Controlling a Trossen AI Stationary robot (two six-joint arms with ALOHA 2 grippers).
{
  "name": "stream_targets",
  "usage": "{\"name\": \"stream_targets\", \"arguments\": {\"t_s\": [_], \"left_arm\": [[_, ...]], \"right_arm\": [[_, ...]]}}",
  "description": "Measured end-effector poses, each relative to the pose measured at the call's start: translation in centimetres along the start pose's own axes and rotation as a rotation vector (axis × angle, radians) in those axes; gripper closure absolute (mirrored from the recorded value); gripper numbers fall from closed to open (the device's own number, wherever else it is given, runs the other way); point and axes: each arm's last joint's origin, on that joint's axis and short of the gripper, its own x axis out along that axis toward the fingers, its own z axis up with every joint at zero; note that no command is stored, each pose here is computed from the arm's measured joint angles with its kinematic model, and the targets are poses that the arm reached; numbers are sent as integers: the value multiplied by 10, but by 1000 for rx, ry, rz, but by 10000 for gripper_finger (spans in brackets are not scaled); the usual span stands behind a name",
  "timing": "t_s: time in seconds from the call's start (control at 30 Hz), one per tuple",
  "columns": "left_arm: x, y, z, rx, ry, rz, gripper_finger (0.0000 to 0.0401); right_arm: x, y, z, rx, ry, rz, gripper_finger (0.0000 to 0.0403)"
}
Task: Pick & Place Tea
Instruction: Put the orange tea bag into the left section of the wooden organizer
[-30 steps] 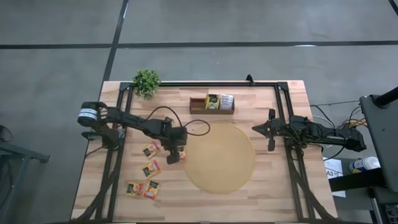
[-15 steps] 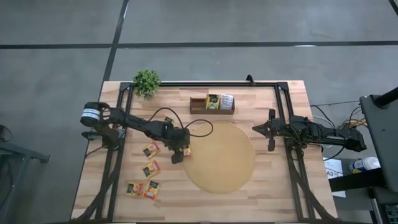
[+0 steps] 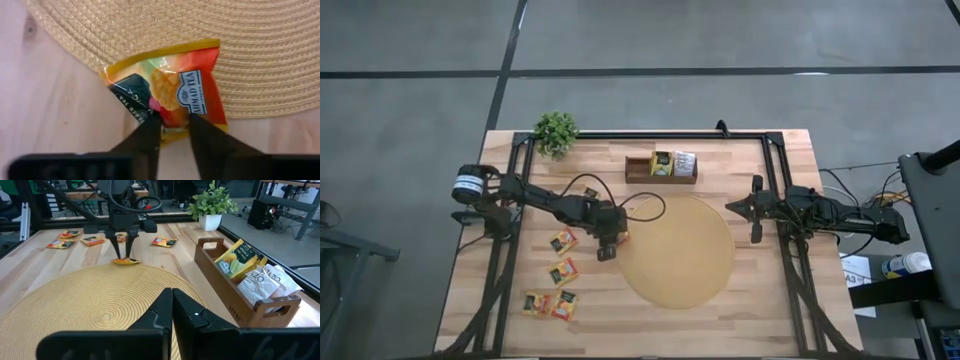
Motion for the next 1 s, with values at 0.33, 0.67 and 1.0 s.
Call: {"name": "stream_targets", "arguments": {"t_s": [0.33, 0.67, 1.0], "left_arm": [[-36, 2, 6, 55, -4, 123, 399], [-88, 15, 12, 237, -95, 439, 401], [-107, 51, 46, 246, -184, 560, 401]], "right_arm": [[0, 0, 0, 0, 0, 0, 394], [0, 0, 0, 0, 0, 0, 394], [0, 0, 0, 0, 1, 0, 394]]}}
